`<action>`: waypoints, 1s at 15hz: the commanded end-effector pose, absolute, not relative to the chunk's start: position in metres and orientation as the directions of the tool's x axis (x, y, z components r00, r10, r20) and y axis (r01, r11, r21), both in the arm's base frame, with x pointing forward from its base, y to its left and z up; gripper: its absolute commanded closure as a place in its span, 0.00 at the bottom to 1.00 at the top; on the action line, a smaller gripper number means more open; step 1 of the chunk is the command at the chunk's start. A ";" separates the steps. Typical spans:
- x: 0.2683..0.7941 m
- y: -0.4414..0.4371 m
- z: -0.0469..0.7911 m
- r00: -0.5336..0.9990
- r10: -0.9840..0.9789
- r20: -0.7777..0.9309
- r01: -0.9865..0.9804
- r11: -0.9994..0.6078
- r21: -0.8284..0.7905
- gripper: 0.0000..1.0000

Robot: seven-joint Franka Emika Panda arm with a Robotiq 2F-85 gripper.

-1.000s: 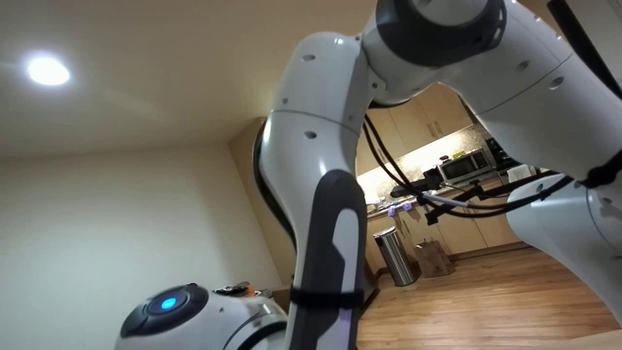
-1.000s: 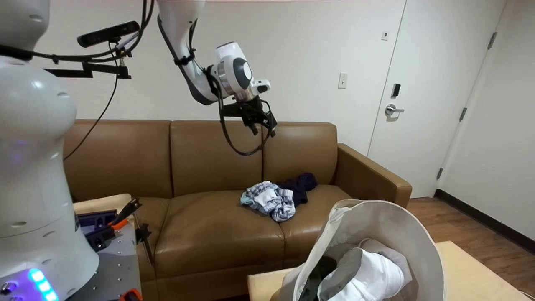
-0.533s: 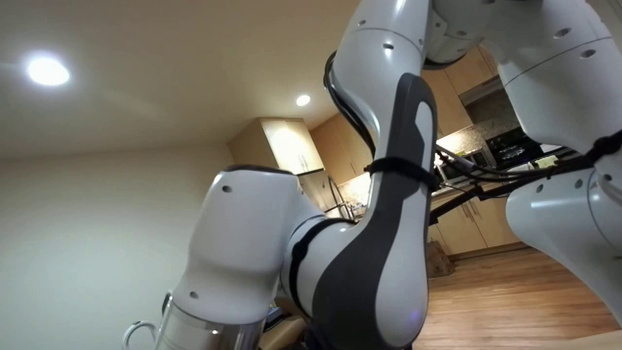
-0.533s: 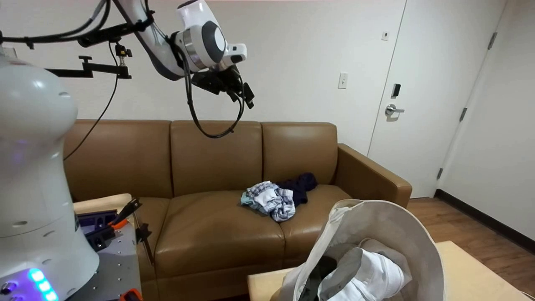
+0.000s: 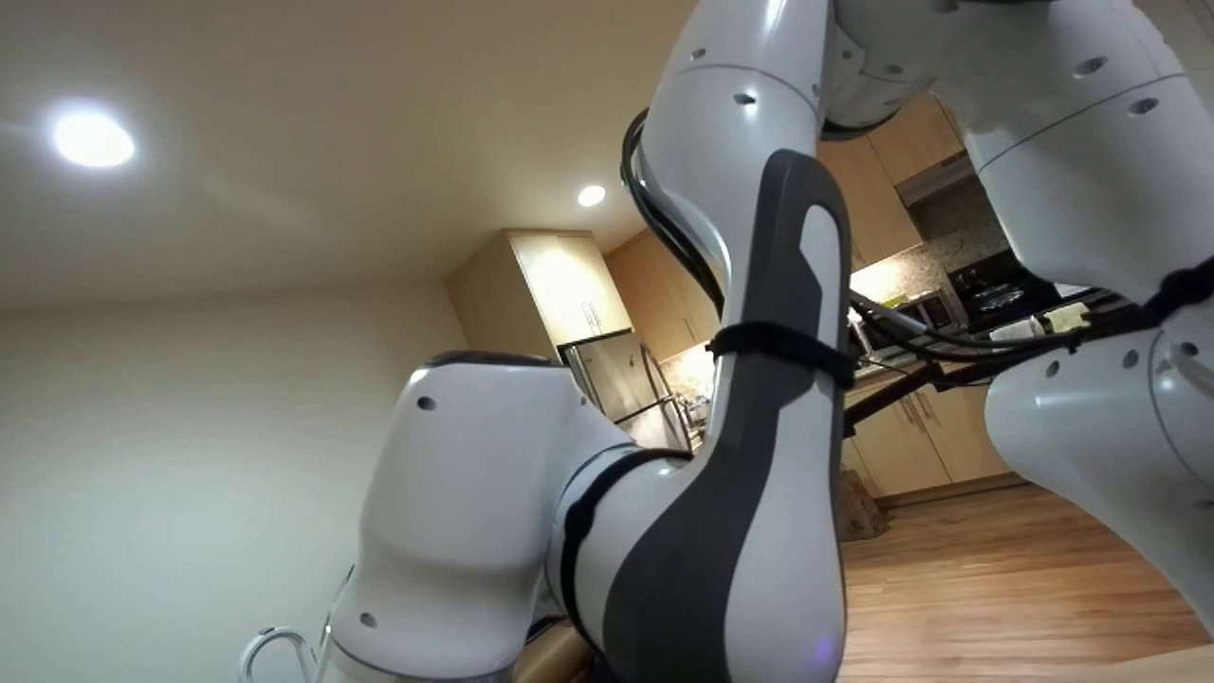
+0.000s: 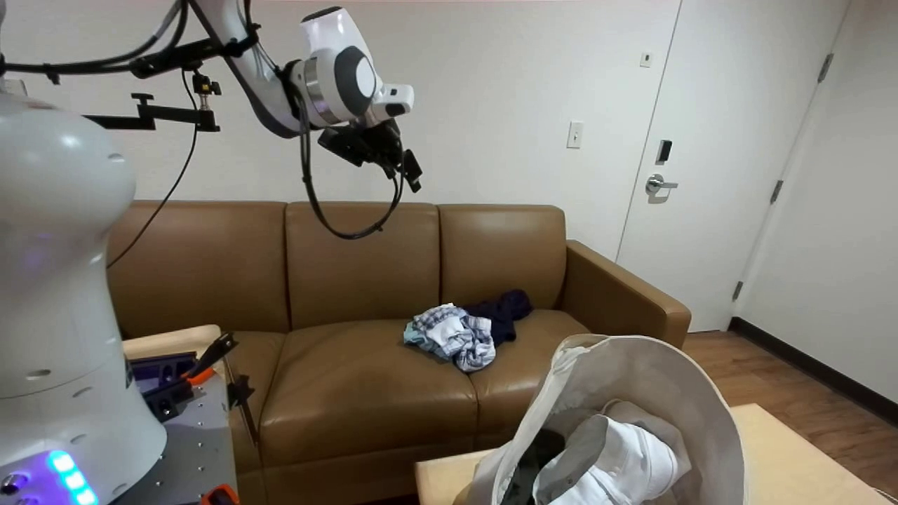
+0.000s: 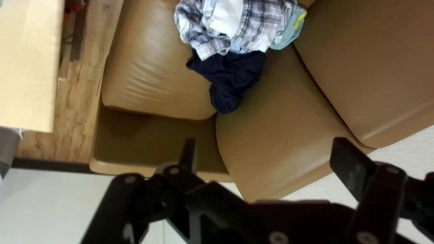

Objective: Move the white cloth to the right

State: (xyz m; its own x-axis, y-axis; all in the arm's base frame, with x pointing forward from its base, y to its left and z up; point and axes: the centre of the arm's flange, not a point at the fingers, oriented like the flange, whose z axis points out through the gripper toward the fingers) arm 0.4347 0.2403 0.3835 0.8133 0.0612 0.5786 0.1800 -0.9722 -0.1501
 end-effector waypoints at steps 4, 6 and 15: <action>0.407 0.216 0.434 0.962 -0.065 0.265 0.024 -0.948 -0.318 0.00; 0.402 0.198 0.455 0.983 -0.118 0.140 -0.065 -0.940 -0.335 0.00; 0.396 0.128 0.460 0.969 -0.130 -0.212 -0.191 -0.935 -0.300 0.00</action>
